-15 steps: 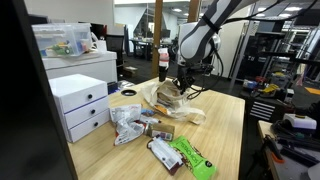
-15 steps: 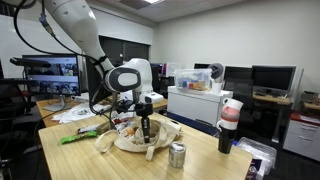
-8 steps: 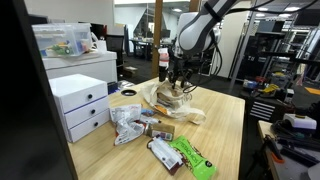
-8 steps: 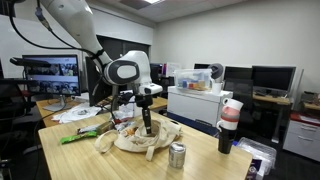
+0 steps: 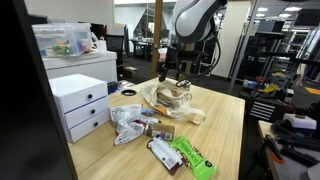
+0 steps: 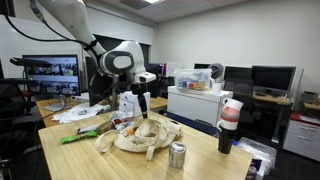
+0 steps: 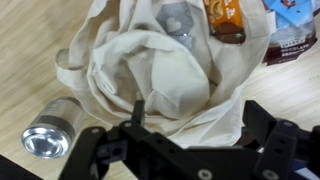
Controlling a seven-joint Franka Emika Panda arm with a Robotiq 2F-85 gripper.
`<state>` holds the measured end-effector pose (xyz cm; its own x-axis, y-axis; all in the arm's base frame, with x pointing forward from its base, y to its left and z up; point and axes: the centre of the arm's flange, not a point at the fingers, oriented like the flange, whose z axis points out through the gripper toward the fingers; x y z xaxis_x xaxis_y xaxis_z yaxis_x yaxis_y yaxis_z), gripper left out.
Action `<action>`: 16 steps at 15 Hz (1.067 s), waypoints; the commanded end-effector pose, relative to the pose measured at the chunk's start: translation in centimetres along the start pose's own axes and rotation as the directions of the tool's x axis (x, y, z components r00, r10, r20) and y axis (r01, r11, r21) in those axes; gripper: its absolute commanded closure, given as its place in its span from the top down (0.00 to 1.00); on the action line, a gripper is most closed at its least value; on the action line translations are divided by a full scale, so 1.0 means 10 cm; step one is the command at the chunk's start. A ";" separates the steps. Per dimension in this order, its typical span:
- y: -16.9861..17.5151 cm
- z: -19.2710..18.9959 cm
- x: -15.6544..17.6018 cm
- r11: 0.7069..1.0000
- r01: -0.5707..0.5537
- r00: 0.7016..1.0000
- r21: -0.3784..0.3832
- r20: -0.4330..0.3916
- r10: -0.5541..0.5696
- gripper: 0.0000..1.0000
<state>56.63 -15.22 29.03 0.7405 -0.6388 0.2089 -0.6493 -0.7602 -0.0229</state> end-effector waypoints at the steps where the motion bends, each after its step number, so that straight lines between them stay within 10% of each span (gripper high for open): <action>1: -0.23 0.03 -0.22 0.999 0.027 1.000 0.033 0.005 -0.027 1.00; 16: -0.44 0.57 -0.55 0.991 0.077 0.978 -0.108 0.199 -0.054 1.00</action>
<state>56.26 -9.25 23.19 0.8097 -0.5848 0.0480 -0.5867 -0.8081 0.0527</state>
